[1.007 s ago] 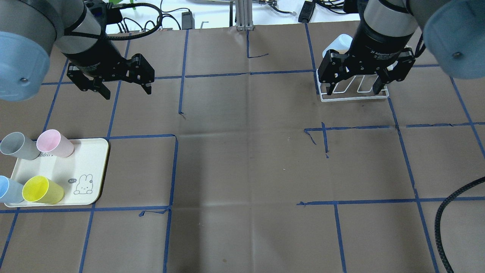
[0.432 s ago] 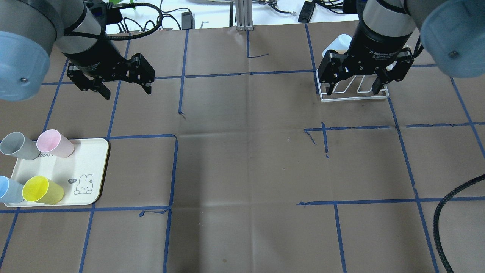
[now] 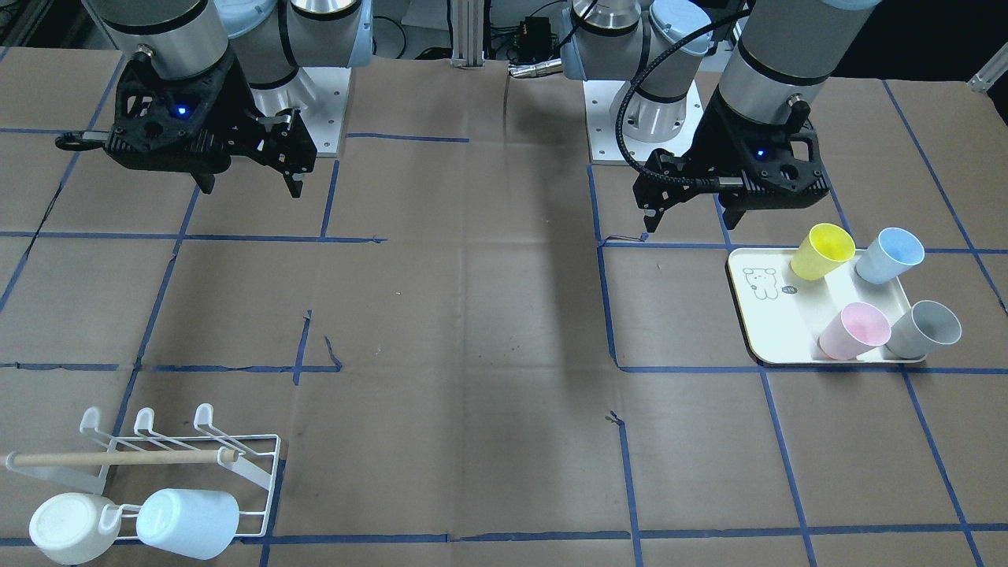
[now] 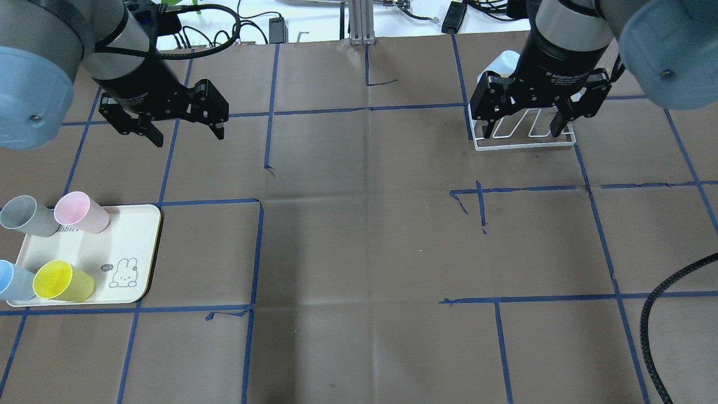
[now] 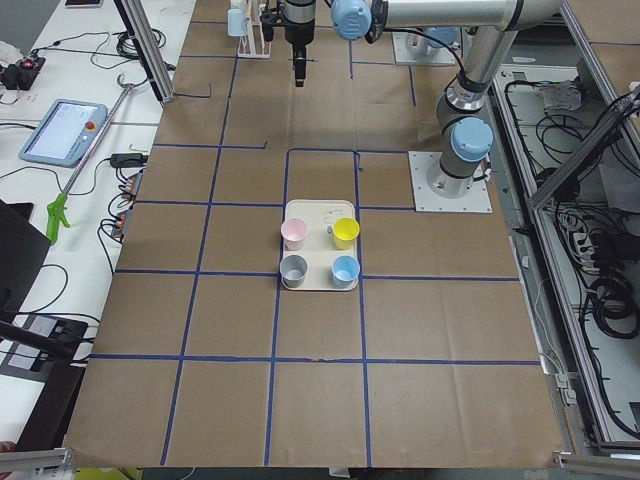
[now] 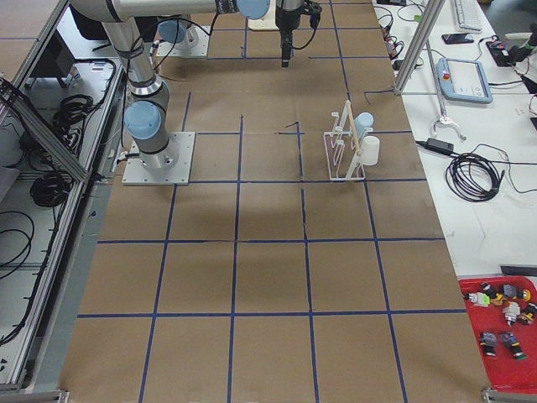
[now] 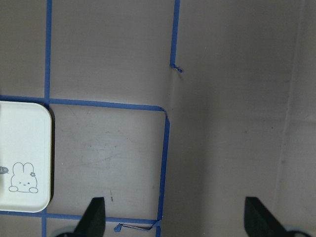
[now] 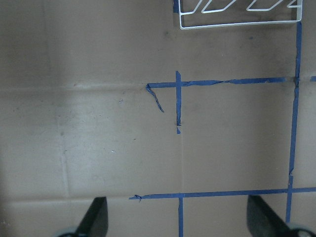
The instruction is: Transfer IKEA cup to right arm and place on rack
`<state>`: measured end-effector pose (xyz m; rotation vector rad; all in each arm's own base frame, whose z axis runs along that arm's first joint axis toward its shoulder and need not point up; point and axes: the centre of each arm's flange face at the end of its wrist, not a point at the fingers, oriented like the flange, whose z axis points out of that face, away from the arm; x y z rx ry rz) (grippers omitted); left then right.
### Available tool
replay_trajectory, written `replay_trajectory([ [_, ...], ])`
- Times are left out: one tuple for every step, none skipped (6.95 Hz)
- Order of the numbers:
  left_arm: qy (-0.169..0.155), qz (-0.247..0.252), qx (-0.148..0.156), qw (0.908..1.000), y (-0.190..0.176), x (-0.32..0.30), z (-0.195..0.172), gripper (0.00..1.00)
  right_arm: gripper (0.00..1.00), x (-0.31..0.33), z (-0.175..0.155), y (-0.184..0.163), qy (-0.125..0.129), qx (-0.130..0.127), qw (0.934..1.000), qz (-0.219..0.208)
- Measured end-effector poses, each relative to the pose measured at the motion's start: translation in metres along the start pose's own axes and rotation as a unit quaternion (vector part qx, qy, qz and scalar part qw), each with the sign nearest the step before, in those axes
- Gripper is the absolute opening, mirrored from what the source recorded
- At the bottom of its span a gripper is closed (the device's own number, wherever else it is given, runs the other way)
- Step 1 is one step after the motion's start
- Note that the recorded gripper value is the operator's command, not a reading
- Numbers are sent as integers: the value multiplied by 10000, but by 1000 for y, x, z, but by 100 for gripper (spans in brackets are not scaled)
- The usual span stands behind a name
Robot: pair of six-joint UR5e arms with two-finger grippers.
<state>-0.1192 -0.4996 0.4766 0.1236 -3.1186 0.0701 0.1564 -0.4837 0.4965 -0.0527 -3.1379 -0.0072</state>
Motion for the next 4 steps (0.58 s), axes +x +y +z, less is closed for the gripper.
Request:
replay_trajectory([
  [0, 1, 2, 10000, 0, 0, 0, 100, 100, 0, 0, 0, -1, 13, 10000, -4],
  [0, 2, 4, 10000, 0, 0, 0, 100, 100, -1, 0, 0, -3, 20, 10000, -9],
  [0, 2, 2, 10000, 0, 0, 0, 100, 100, -1, -1, 0, -7, 24, 10000, -11],
  [0, 2, 4, 10000, 0, 0, 0, 100, 100, -2, -1, 0, -13, 24, 10000, -12],
])
